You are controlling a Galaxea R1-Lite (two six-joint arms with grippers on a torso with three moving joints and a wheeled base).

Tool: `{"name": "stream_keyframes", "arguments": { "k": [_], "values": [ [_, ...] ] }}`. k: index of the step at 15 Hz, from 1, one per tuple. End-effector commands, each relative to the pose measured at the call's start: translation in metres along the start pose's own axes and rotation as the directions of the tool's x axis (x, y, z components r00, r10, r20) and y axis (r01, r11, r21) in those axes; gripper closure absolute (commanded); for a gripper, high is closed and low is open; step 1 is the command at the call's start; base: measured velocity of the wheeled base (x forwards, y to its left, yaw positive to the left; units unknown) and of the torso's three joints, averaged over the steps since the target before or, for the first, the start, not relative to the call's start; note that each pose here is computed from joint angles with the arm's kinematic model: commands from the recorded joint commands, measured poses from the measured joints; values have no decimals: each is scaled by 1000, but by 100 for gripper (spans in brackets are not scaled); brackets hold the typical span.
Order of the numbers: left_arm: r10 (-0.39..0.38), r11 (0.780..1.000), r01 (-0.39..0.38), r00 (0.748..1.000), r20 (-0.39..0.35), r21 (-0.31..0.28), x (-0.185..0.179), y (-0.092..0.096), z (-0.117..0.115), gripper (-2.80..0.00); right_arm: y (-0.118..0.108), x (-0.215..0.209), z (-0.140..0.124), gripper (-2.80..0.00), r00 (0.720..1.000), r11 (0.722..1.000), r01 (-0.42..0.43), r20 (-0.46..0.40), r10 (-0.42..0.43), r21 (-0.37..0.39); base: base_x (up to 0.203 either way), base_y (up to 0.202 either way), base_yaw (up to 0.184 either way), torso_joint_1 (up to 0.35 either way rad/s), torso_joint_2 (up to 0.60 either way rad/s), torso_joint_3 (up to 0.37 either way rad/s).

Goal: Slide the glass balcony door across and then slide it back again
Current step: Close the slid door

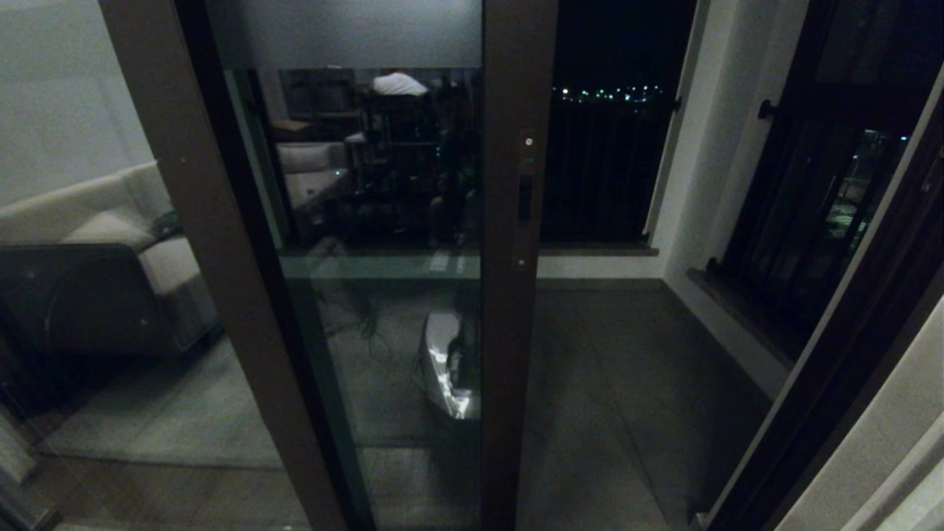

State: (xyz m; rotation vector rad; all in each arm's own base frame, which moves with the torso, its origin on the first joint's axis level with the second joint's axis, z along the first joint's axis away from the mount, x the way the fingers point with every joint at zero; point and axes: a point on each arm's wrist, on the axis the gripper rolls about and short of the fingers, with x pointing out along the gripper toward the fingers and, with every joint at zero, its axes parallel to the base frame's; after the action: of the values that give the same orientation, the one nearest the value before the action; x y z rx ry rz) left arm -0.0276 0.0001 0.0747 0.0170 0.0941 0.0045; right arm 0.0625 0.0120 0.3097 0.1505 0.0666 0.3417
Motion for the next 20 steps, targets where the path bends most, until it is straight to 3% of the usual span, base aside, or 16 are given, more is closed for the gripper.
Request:
{"name": "stream_keyframes", "arguments": {
  "k": [1, 2, 4, 6, 12, 14, 15, 18, 20],
  "values": [
    [-1, 1000, 1, 1000, 0, 0, 0, 0, 0, 0, 6, 61, 11, 0, 990, 999, -47, -133, 50, 22, 0, 0, 0, 0, 0, 0],
    [-1, 1000, 1, 1000, -1, 0, 0, 0, 0, 0, 19, 73, 13, 0, 987, 999, -46, -151, 46, 7, 0, 0, 0, 0, 0, 0],
    [-1, 1000, 1, 1000, -1, 0, 0, 0, 0, 0, 49, 107, 15, 0, 982, 998, 35, -182, -43, -49, 0, 0, 0, 0, 0, 0],
    [-1, 1000, 1, 1000, -1, 0, 0, 0, 0, 0, 73, 128, 21, 0, 975, 995, 42, -212, -59, -85, 0, 0, 0, 0, 0, 0],
    [-1, 1000, 1, 1000, 0, 0, 0, 0, 0, 0, 101, 196, 14, 0, 923, 985, 87, -359, -136, -152, 0, 0, 0, 0, 0, 0],
    [-1, 1000, 1, 1000, 0, 0, 0, 0, 0, 0, 114, 208, 19, 0, 907, 988, 86, -401, -132, -131, 0, 0, 0, 0, 0, 0],
    [-1, 1000, 1, 1000, 0, 0, 0, 0, 0, 0, 121, 217, 20, -280, 900, 989, 85, -417, -128, -119, 0, 0, 0, 0, 0, 0],
    [-1, 1000, 1, 1000, 0, 0, 0, 0, 0, 0, 140, 247, -7, -280, 843, 985, 92, -516, -155, -145, 0, 0, 0, 0, 0, 0],
    [-1, 1000, 1, 1000, 0, 0, 0, 0, 0, 0, 142, 257, -20, -280, 819, 981, 97, -547, -174, -166, 0, 0, 0, 0, 0, 0]
  ]
}}
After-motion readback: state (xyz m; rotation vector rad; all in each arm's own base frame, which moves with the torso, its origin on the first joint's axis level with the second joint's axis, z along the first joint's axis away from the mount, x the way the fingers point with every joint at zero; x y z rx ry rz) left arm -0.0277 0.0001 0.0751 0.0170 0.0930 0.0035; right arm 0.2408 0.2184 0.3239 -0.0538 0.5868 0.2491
